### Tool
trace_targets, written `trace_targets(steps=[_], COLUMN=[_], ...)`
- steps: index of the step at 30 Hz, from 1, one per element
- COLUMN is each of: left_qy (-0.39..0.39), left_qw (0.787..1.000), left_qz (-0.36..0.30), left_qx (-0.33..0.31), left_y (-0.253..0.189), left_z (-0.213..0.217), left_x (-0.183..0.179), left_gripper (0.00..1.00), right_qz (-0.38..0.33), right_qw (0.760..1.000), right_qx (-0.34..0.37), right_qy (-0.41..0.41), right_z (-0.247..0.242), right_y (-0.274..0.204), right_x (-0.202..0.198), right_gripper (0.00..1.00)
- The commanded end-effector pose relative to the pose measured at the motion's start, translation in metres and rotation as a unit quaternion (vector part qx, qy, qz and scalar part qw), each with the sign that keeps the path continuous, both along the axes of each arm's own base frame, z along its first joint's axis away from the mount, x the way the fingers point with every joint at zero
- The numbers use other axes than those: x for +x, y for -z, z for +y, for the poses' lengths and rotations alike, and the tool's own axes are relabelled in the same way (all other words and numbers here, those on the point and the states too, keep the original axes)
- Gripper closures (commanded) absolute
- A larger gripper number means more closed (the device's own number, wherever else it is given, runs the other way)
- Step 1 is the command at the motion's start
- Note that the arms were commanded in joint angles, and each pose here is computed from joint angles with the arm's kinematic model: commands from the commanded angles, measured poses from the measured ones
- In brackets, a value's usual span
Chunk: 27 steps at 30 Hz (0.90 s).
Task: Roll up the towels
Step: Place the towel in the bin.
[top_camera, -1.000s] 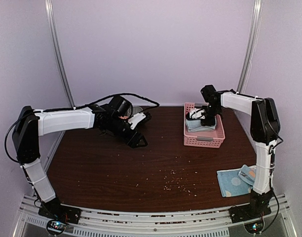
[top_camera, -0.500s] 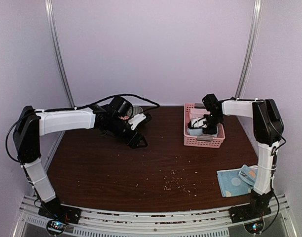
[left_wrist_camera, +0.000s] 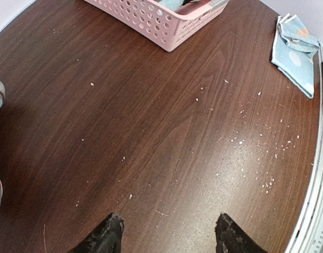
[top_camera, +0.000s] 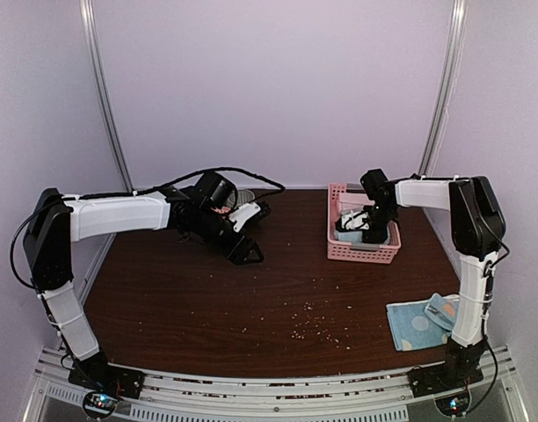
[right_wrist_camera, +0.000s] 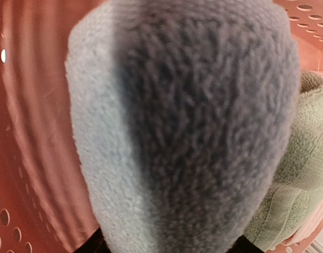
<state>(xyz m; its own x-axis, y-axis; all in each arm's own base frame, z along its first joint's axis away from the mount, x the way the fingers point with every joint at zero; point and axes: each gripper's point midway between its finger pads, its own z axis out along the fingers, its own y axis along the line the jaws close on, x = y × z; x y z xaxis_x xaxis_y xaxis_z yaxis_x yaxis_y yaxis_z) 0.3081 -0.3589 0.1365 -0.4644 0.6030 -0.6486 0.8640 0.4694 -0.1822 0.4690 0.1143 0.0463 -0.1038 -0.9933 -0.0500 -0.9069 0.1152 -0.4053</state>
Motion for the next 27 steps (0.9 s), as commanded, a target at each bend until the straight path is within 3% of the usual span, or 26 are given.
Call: trace_targets(steps=[1, 14, 27], left_qy=[0.014, 0.028, 0.031], left_qw=[1.000, 0.999, 0.999], left_qz=[-0.006, 0.003, 0.003], left_qx=[-0.013, -0.024, -0.025], left_y=[-0.003, -0.006, -0.008], left_z=[-0.007, -0.009, -0.009], left_x=[0.000, -0.007, -0.008], left_gripper=[0.38, 0.39, 0.39], right_qz=[0.016, 0.044, 0.119], right_qw=[1.000, 0.999, 0.992], right_qx=[-0.001, 0.025, 0.043], right_qy=[0.002, 0.002, 0.000], right_z=[-0.003, 0.004, 0.009], right_y=[-0.020, -0.042, -0.044], right_x=[-0.009, -0.018, -0.045], right_gripper=[0.45, 0.33, 0.30])
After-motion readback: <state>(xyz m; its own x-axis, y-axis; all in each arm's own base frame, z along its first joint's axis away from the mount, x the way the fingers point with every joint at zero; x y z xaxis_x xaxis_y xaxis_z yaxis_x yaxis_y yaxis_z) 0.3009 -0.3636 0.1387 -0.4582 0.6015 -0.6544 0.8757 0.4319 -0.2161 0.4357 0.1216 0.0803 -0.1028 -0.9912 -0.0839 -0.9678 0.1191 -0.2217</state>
